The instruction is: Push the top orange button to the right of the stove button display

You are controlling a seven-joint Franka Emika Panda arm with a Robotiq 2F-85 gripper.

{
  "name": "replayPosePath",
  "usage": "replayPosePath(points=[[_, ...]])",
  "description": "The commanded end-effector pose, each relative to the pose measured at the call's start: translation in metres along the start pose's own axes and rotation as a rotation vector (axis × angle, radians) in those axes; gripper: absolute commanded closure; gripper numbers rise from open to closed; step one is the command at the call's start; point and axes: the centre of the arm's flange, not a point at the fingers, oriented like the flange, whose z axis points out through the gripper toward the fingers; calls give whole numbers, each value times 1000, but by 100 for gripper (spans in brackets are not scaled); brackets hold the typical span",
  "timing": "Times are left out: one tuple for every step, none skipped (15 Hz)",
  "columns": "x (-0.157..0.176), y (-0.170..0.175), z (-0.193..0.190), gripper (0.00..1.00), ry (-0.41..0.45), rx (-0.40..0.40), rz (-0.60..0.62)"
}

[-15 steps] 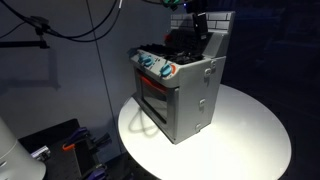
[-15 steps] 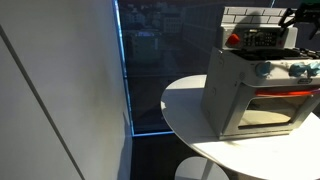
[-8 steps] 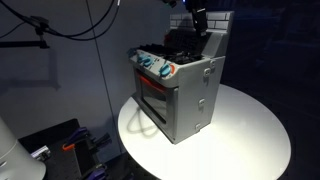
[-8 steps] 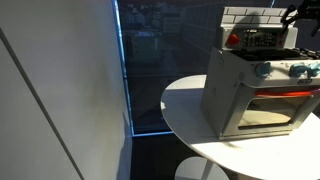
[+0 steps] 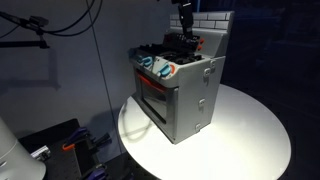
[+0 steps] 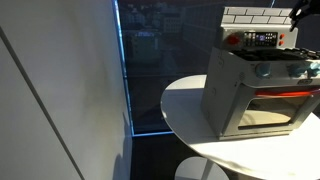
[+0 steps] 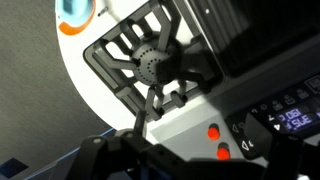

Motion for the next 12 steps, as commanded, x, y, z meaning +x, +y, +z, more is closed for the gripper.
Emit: replayPosePath(points=[[-35,20,-17,0,-76,36,-60],[-42,22,-20,0,-99,39,-74],[-47,26,-23,0,-123,40,-87],[-53,30,-26,0,-144,40,-101],[-57,33,-30,0,-167,40,-114],[-61,36,-35,0,-190,30,-123],[-65,39,-39,0,-210,10,-125],[-68,42,-44,0,-237,-4,-138],[-72,44,-49,0,-264,-18,-148],[-75,47,-52,0,-283,-27,-158],[-78,49,-55,0,-296,-39,-162],[-80,50,-56,0,-309,-50,-167]])
